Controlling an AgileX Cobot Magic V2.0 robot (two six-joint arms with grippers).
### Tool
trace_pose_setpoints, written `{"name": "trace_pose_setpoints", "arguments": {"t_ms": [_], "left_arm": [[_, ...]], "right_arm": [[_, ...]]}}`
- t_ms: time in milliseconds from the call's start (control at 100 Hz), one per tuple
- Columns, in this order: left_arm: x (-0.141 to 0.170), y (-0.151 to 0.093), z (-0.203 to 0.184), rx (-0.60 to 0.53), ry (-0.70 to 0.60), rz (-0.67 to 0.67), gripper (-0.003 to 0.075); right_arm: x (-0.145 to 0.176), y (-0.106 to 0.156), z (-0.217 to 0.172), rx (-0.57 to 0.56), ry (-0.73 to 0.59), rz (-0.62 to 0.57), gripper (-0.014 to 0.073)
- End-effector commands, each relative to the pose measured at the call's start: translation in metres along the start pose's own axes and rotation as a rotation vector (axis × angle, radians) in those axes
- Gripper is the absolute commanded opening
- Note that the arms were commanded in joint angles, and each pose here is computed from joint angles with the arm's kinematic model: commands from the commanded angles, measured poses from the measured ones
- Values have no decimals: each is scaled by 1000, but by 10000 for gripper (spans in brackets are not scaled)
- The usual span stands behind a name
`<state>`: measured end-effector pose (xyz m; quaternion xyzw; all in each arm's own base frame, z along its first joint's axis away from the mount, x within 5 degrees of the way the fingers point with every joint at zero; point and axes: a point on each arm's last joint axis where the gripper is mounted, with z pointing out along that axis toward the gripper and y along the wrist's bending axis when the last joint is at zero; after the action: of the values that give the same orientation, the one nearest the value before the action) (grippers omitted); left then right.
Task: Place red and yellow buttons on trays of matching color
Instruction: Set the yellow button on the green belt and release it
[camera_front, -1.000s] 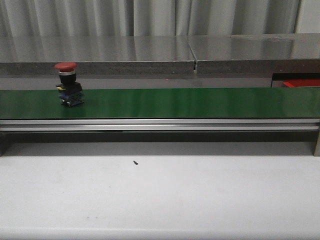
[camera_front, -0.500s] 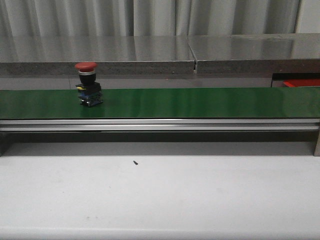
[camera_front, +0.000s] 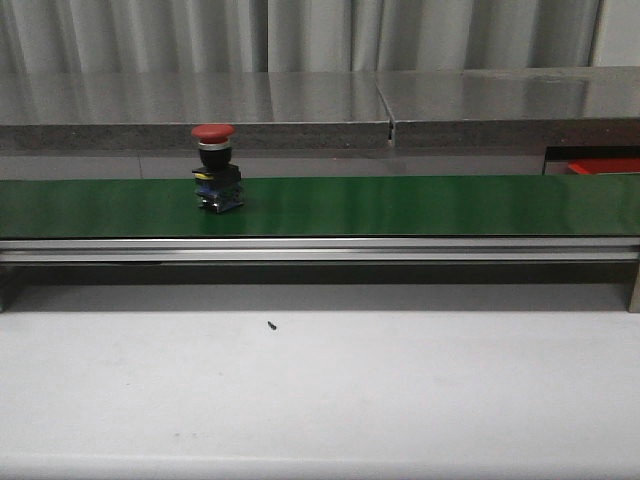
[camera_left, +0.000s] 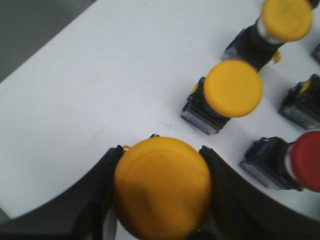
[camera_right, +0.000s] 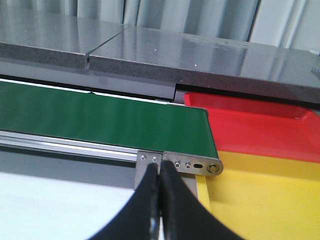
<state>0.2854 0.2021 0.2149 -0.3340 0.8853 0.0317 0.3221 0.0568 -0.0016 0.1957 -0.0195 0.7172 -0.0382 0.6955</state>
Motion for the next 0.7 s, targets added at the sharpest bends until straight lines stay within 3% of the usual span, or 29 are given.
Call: {"name": "trace_pose_setpoints", "arguments": {"t_ms": [0,140,320,540,690], "left_arm": [[-22,-13,-43,42,-150,-16,-19],[-20,-44,-73,116,-191,50,-19],[-8,-105,-83,246,-176,242,-19],[-6,-163,-75,352,-146,371,-19],[-8,-184,-54,361,-57,441,-18]], "right_arm": [[-7,0,-1,3,-89,-11,-68],[-7,0,-1,3,-89,-11,-68],[-7,0,-1,3,-89,-11,-68],[-7,0,-1,3,-89,-11,-68],[-7,0,-1,3,-89,-11,-68]]}}
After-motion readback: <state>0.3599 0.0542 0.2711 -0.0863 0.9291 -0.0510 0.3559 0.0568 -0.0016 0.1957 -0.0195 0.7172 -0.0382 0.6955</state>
